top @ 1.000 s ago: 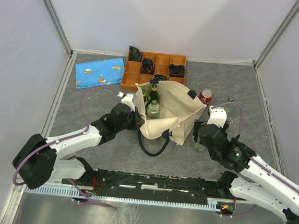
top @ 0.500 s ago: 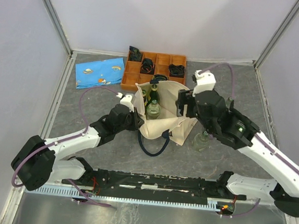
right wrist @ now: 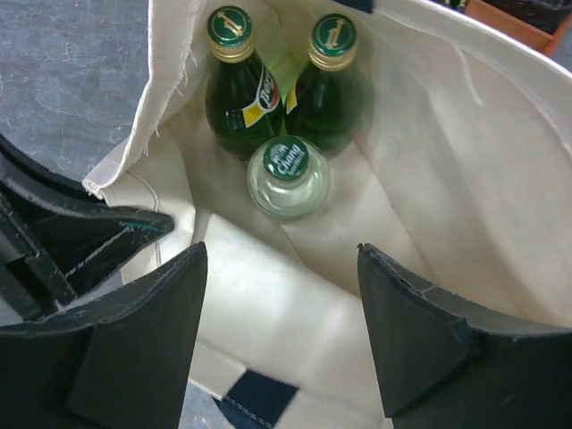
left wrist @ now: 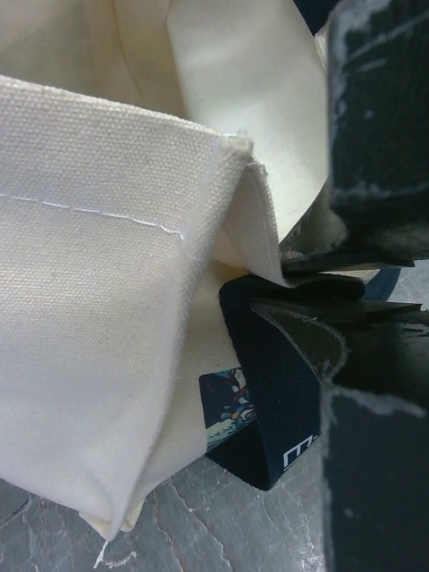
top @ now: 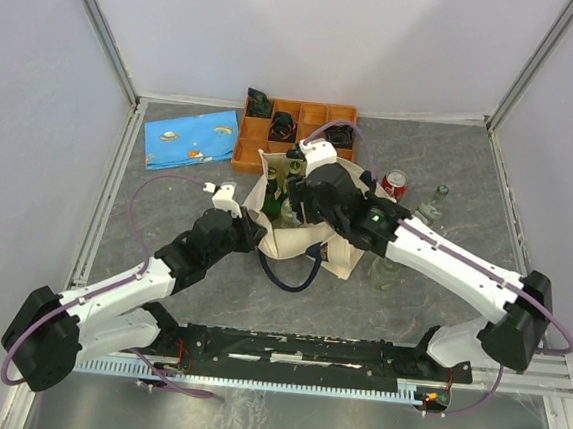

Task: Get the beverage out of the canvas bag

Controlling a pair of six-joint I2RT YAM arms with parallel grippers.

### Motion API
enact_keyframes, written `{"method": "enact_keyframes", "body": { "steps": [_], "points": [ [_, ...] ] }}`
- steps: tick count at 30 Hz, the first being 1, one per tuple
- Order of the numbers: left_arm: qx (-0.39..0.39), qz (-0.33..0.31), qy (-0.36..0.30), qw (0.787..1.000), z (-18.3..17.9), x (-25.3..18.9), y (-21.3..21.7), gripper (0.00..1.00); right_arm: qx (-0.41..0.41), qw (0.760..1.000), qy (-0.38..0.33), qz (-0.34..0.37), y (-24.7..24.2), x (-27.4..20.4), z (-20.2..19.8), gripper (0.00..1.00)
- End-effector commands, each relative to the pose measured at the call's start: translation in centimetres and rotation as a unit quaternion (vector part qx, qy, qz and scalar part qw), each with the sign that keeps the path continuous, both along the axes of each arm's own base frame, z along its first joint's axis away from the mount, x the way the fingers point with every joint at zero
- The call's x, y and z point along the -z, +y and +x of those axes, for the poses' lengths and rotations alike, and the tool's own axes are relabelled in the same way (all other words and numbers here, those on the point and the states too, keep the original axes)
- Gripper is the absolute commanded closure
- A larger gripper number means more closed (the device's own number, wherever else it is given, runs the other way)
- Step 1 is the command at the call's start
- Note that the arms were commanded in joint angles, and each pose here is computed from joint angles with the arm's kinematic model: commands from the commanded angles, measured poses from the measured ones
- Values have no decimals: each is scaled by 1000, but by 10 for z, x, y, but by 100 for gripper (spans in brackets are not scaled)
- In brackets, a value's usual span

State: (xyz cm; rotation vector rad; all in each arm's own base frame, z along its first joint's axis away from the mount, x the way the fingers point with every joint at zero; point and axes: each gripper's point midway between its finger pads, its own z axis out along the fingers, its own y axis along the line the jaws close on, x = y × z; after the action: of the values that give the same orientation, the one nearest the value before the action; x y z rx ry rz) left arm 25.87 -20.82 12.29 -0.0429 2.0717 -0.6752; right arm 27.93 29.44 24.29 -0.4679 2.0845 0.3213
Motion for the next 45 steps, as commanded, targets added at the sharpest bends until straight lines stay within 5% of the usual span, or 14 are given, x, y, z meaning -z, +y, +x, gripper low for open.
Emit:
{"method": "enact_keyframes", "body": {
  "steps": [1, 33, 41, 45],
  "points": [
    [-67, 13, 4, 998, 9, 8, 22, 78, -19, 999, -21, 34, 33, -8, 17, 26],
    [-77, 19, 3, 997, 10, 10, 26, 78, 29, 1000, 2, -9, 47, 61, 75, 40],
    [-79, 26, 0, 997, 14, 9, 26, 77, 26, 999, 11, -30, 51, 77, 80, 54],
    [-77, 34, 1, 996, 18, 11, 24, 76, 24, 999, 20, -39, 51, 87, 80, 69]
  ]
}}
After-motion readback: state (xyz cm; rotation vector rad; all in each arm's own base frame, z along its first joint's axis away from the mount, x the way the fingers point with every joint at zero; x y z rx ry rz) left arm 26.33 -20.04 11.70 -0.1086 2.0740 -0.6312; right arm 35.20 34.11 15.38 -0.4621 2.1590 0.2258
